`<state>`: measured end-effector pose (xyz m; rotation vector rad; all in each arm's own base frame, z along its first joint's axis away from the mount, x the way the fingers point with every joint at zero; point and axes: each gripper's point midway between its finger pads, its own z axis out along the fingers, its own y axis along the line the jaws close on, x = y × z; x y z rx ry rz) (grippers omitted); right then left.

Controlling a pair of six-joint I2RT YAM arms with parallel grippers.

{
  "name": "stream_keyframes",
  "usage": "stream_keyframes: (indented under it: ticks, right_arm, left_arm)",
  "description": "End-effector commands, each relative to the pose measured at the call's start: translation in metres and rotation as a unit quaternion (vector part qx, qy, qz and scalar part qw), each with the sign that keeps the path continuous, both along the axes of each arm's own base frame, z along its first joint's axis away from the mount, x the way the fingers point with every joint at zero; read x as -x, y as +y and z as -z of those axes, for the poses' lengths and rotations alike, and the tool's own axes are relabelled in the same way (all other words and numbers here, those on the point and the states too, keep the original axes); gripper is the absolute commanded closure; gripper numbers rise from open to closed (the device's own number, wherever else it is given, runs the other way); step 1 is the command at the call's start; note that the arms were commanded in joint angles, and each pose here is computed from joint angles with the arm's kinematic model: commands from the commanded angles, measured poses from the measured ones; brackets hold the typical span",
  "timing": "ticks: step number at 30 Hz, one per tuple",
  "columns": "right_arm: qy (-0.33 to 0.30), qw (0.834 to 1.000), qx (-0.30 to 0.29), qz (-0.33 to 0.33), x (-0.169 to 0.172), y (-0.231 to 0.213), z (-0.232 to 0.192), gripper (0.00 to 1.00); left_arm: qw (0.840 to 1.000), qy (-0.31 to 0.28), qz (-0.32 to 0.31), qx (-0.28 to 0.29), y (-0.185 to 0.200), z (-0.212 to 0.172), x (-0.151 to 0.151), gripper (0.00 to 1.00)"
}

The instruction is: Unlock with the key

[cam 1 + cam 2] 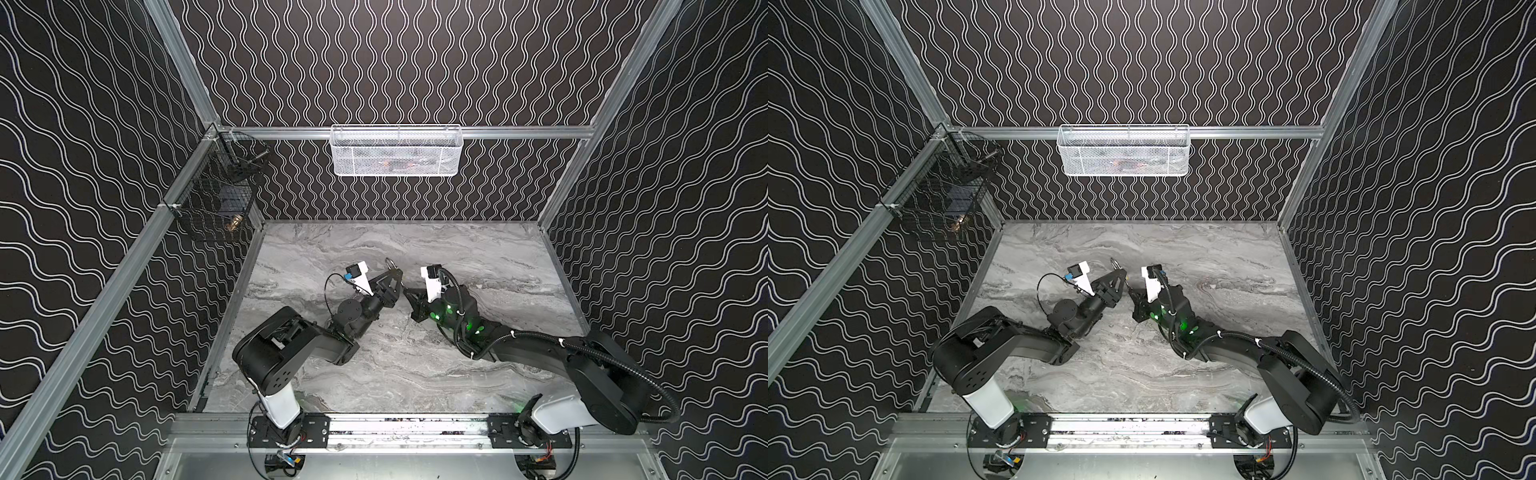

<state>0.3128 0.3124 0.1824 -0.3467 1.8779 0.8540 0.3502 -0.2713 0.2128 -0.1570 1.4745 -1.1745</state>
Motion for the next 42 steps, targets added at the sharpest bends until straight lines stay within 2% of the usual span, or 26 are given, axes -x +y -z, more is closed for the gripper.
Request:
stream_keyframes:
  ticks: [1, 7, 16, 21, 25, 29, 36, 42]
  right_arm:
    - [-0.024, 0.999, -0.037, 0.024, -0.009, -0.002, -0.029, 1.00]
    - [-0.036, 0.998, -0.048, 0.025, -0.006, -0.005, -0.040, 1.00]
    - [-0.052, 0.996, -0.077, -0.016, 0.008, 0.015, -0.039, 1.00]
    - [-0.068, 0.993, -0.091, -0.011, 0.013, 0.015, -0.041, 1.00]
    - [-0.080, 0.994, -0.080, 0.000, 0.010, 0.012, -0.048, 1.00]
    - [-0.079, 0.995, -0.057, 0.016, 0.008, 0.005, -0.048, 1.00]
    - [-0.049, 0.998, -0.016, 0.018, 0.018, -0.007, -0.018, 1.00]
    - [-0.054, 0.998, -0.024, 0.027, 0.026, -0.017, -0.014, 1.00]
  left_arm:
    - [0.999, -0.035, 0.018, -0.005, -0.005, -0.011, 0.009, 0.88]
    - [1.000, -0.023, 0.003, -0.005, 0.001, -0.004, 0.007, 0.89]
    - [0.998, 0.004, -0.004, 0.063, 0.000, -0.016, -0.005, 0.93]
    - [0.995, 0.010, 0.014, 0.094, -0.004, -0.026, -0.005, 0.96]
    - [0.994, 0.036, 0.023, 0.105, -0.001, -0.014, -0.005, 0.97]
    - [0.995, 0.040, 0.007, 0.092, 0.008, -0.006, -0.003, 0.97]
    - [0.994, 0.028, -0.002, 0.106, 0.022, -0.020, -0.007, 0.98]
    - [0.993, 0.034, -0.003, 0.116, 0.026, -0.020, -0.006, 0.99]
